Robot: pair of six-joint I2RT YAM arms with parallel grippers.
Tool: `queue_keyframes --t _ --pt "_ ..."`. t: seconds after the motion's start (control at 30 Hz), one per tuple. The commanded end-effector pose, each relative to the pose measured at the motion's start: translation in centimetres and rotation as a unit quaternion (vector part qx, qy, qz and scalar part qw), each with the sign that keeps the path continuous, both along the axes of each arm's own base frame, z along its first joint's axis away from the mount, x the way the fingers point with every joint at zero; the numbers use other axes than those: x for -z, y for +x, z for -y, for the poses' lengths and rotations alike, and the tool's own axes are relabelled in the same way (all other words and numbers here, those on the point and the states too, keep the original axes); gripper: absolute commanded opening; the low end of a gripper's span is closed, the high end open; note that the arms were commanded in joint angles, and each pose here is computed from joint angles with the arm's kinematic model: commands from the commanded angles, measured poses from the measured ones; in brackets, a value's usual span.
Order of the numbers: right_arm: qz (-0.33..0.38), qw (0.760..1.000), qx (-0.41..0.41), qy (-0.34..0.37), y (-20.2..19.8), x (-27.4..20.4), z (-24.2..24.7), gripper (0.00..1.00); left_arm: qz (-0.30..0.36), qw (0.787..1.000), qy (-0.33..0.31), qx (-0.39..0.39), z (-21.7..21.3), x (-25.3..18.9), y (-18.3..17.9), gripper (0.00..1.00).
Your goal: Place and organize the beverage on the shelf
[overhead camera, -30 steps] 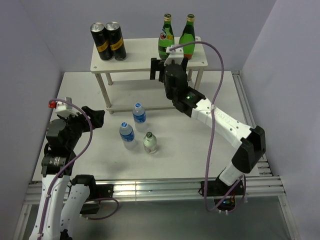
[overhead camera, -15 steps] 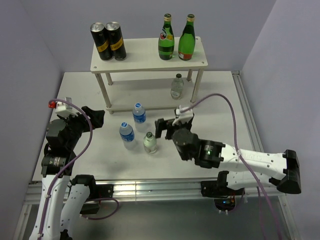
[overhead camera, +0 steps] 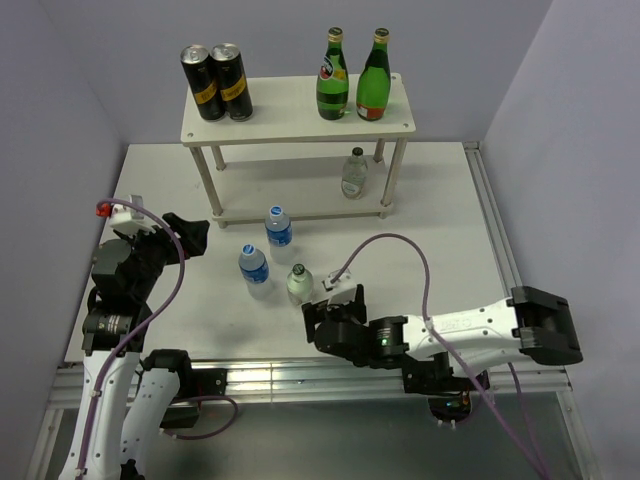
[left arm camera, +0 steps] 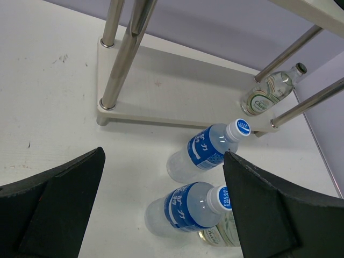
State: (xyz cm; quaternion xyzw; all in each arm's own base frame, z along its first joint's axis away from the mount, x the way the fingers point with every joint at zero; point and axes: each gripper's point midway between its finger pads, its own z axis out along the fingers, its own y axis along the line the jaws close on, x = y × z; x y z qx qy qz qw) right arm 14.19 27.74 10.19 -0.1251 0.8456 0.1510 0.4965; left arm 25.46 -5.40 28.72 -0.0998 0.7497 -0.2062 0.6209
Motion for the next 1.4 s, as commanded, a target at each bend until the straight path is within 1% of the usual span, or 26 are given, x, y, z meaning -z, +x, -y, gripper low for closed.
queue_keyframes --t 0.0,0.03,0.1,0.13,0.2,0.3,0.37,0.4,0.47,0.53,0.57,0.6,0.8,0.87,0.93,1.03,1.07,1.13,1.17,1.23,1.27,1.33,1.37 --pt "-0.003 0.999 0.005 0.049 0.4 -0.8 -2.9 1.0 0.018 1.0 0.004 0.002 -0.1 -0.8 0.2 0.99" --pt "0.001 1.0 0.009 0.028 0.7 0.0 -3.1 1.0 0.018 1.0 0.004 0.002 0.0 -0.9 0.2 0.99" --pt "0.007 1.0 0.001 0.024 1.1 -0.2 -4.2 1.0 0.02 1.0 0.004 0.001 -0.1 -1.0 0.1 0.99" --pt "0.004 1.0 0.002 0.013 1.6 0.5 -4.3 1.0 0.021 1.0 0.004 0.002 -0.1 -1.0 0.1 0.99" --pt "0.003 1.0 0.005 0.027 2.4 0.7 -5.1 1.0 0.021 1.0 0.004 0.002 -0.1 -1.0 0.1 0.99" --pt "0.002 1.0 0.017 0.016 4.1 2.3 -5.5 1.0 0.019 1.0 0.004 0.005 0.0 -0.9 0.1 0.99" --pt "0.009 0.999 0.025 0.021 5.3 2.4 -5.9 1.0 0.02 1.0 0.004 0.005 0.1 -0.9 0.1 0.99" --pt "0.01 1.0 0.027 0.011 5.6 3.2 -6.1 1.0 0.02 1.0 0.004 0.006 0.1 -0.9 0.1 0.99" --pt "0.022 0.999 0.036 0.017 6.8 3.1 -6.5 1.0 0.02 1.0 0.004 0.006 0.1 -0.9 0.1 0.99" --pt "0.028 0.999 0.041 0.005 7.5 4.0 -6.8 1.0 0.02 1.0 0.004 0.005 0.0 -0.9 0.1 0.99" --pt "0.034 0.998 0.047 0.013 8.0 3.9 -7.1 1.0 0.02 1.0 0.004 0.005 0.0 -0.9 0.1 0.99" --pt "0.039 0.998 0.057 0.003 8.6 4.6 -6.8 1.0 0.019 1.0 0.003 0.005 0.1 -0.8 0.2 0.99" --pt "0.07 0.993 0.089 0.017 10.5 4.4 -7.2 1.0 0.015 1.0 0.004 0.008 0.2 -0.7 0.3 0.99" --pt "0.081 0.991 0.099 0.027 10.9 4.2 -7.3 0.99 0.016 1.0 0.004 0.009 0.2 -0.7 0.3 0.99" --pt "0.091 0.99 0.106 0.022 11.2 4.7 -7.1 0.97 0.014 1.0 0.003 0.011 0.3 -0.6 0.3 0.99" --pt "0.103 0.987 0.122 0.019 12.0 5.1 -7.1 0.84 0.014 1.0 0.002 0.013 0.3 -0.7 0.3 0.99" --pt "0.108 0.986 0.129 0.024 12.3 5.3 -7.1 0.72 0.013 1.0 0.002 0.013 0.3 -0.6 0.3 0.99" --pt "0.113 0.984 0.139 0.024 13.0 5.4 -6.9 0.61 0.013 1.0 0.002 0.014 0.4 -0.6 0.4 0.99" --pt "0.117 0.982 0.146 0.031 13.3 5.2 -6.8 0.51 0.013 1.0 0.002 0.016 0.5 -0.6 0.3 0.99" --pt "0.123 0.981 0.148 0.026 13.8 5.4 -6.7 0.37 0.009 1.0 0.002 0.016 0.5 -0.4 0.4 0.99" --pt "0.126 0.979 0.156 0.024 14.2 5.2 -6.5 0.21 0.009 1.0 0.003 0.015 0.5 -0.4 0.5 0.99" --pt "0.13 0.978 0.163 0.023 14.5 4.8 -6.3 0.11 0.009 1.0 0.003 0.017 0.5 -0.4 0.4 0.99" --pt "0.134 0.975 0.178 0.016 14.9 4.2 -5.4 0.02 0.01 1.0 0.003 0.017 0.5 -0.5 0.4 0.99"
